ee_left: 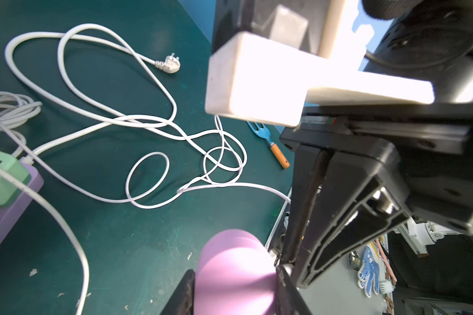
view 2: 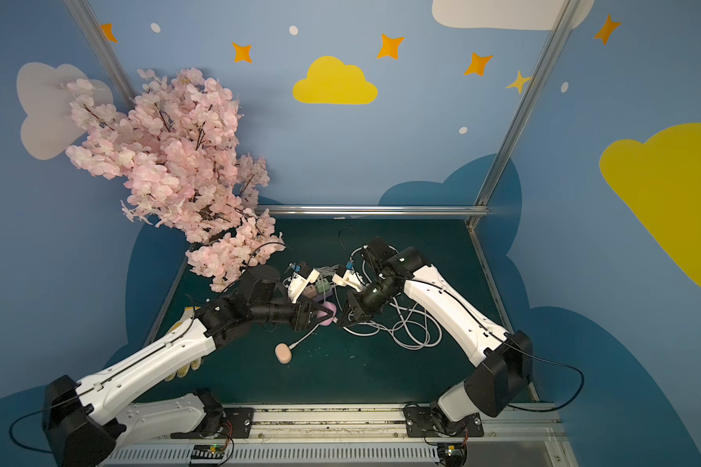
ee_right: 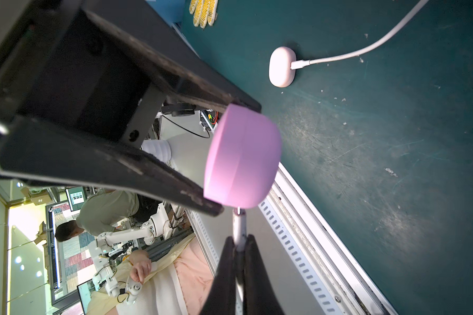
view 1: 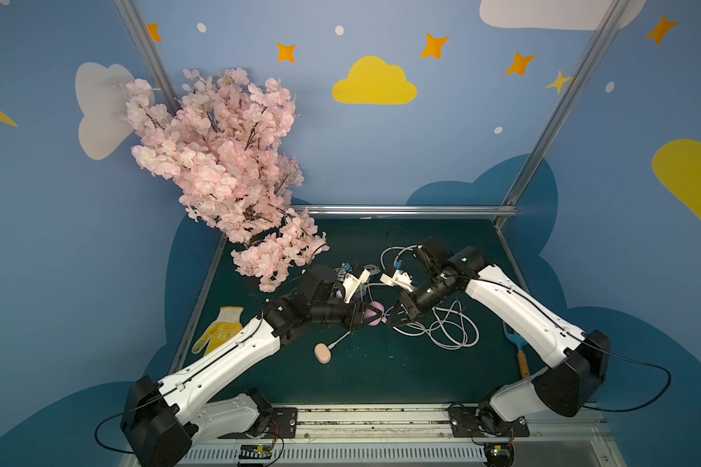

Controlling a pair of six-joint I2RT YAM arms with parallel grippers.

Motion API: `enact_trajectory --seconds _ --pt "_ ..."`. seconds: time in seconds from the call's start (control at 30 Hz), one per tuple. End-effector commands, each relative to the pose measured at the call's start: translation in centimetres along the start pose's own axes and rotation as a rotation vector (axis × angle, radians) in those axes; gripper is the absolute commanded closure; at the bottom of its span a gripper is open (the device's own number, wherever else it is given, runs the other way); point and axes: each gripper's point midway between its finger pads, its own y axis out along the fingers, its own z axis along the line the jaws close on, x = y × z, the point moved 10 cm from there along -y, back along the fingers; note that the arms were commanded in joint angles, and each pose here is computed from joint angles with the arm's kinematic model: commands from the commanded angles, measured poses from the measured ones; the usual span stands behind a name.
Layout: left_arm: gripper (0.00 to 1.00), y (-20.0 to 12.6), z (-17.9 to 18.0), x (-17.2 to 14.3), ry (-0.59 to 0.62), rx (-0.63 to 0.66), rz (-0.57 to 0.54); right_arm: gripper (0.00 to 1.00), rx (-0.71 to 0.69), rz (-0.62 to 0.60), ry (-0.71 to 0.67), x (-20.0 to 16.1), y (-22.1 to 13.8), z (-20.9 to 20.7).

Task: Charge the bluetooth headset
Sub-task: Insert the charging cable into the bluetooth headset.

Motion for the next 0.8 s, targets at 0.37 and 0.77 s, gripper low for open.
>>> enact_trajectory --seconds 0.37,0.77 --pt "0.97 0.1 -4.1 0.9 0.108 -0.156 -0.007 1.00 0.011 -0.152 -0.090 4.0 0.0 0.9" --pt "0.97 -0.3 -6.4 2.2 0.115 -0.300 0.016 1.00 0.091 -0.167 -0.312 5.1 1.6 0.3"
